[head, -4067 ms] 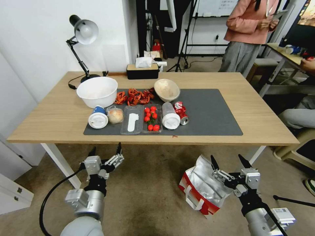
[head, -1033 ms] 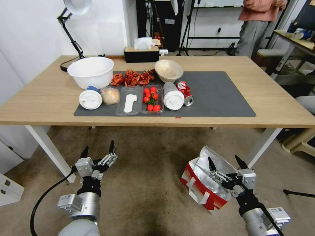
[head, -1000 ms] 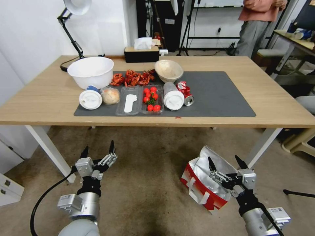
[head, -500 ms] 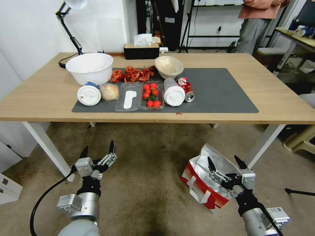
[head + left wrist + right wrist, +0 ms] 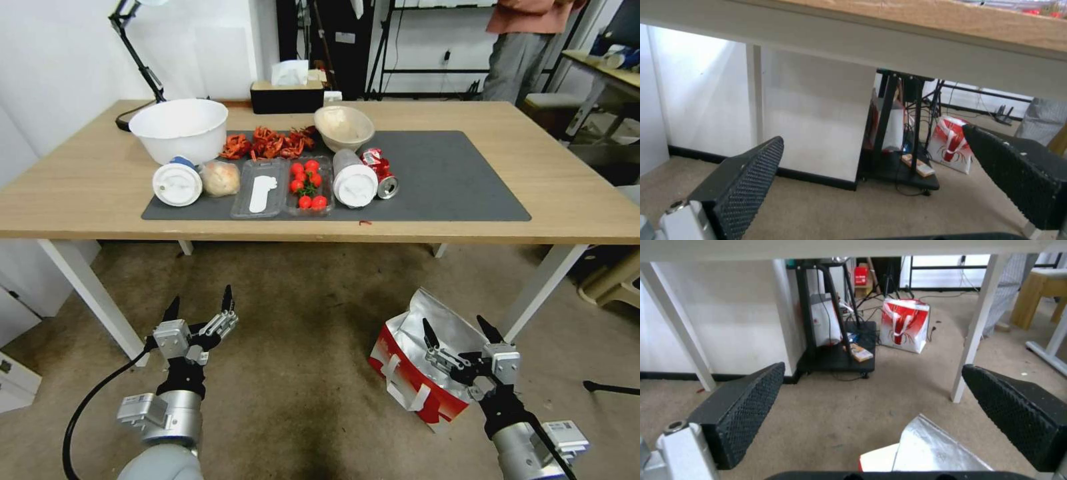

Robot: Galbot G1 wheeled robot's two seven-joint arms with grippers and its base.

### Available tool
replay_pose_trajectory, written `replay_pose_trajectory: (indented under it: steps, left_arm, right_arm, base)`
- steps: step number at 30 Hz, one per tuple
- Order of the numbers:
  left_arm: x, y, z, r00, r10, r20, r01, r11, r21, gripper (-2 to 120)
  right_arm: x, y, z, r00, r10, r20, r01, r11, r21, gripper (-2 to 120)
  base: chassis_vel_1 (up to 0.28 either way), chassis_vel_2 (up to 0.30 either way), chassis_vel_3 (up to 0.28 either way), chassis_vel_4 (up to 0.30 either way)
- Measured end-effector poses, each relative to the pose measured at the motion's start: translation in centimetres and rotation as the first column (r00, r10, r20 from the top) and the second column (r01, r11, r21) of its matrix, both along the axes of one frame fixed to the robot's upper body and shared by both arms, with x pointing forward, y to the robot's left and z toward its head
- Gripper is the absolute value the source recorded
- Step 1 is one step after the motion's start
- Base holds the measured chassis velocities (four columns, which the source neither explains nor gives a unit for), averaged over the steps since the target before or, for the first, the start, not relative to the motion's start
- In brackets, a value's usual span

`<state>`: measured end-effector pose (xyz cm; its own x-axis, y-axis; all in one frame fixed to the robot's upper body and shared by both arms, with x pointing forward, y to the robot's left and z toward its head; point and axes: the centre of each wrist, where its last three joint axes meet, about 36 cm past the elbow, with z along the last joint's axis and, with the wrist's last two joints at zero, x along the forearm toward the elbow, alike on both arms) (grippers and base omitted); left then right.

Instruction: Pick up the food delivery bag from the floor and place it on the table.

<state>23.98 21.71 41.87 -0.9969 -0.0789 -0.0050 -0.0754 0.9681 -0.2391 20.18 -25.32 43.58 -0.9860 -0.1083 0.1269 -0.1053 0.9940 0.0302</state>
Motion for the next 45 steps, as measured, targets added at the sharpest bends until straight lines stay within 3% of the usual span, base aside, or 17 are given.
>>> replay_pose_trajectory:
  steps: [45]
  left_arm:
    - [-0.19,0.01,-0.8,1.0,-0.007,-0.01,0.007,1.0,0.013,100]
  right_arm:
    - [0.35,-0.39,-0.84,1.0,-0.013,-0.012,0.013,1.0,-0.002,100]
  base:
    - [0.0,0.0,0.0,0.0]
